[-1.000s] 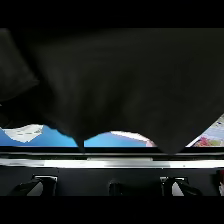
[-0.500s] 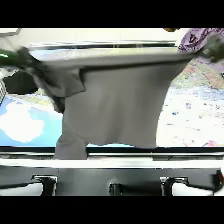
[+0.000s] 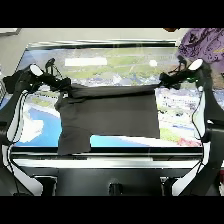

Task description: Fold the clothes and pants, and hang the long-sleeved shirts on hangers.

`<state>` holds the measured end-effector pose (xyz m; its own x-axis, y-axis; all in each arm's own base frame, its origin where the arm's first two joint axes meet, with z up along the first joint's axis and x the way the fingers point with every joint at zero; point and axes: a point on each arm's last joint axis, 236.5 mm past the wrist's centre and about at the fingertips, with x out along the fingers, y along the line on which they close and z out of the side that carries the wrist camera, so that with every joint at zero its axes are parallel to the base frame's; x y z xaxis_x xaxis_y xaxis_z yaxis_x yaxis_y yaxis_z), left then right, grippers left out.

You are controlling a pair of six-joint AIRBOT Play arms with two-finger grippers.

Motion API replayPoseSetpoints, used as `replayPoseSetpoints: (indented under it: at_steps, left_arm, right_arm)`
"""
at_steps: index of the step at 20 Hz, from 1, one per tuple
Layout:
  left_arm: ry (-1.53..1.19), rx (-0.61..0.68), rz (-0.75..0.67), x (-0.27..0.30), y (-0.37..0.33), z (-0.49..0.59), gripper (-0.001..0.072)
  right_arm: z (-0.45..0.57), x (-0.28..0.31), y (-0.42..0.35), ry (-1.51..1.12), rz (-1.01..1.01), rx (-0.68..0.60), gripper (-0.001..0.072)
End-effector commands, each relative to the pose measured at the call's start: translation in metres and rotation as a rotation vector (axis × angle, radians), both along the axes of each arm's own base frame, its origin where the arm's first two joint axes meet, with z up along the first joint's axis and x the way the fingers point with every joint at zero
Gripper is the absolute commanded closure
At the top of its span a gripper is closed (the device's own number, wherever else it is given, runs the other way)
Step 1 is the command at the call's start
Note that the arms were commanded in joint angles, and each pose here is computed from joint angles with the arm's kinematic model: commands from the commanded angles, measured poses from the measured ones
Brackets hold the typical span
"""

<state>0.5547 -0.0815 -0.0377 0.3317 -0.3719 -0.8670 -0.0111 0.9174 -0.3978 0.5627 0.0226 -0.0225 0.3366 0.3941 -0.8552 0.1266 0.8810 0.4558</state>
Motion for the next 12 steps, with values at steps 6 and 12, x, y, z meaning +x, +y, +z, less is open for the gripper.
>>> replayPoseSetpoints:
  at_steps: [6,12]
  left_arm:
    - [0.027,0.003,-0.002,-0.031,0.068,0.06,0.0106]
    - [0.163,-0.115,0.142,-0.124,0.128,0.071,0.0108]
  right_arm:
    - [0.031,-0.061,-0.009,0.125,0.163,0.037,0.0334]
    - [0.049,-0.152,-0.069,0.188,0.002,0.177,0.0333]
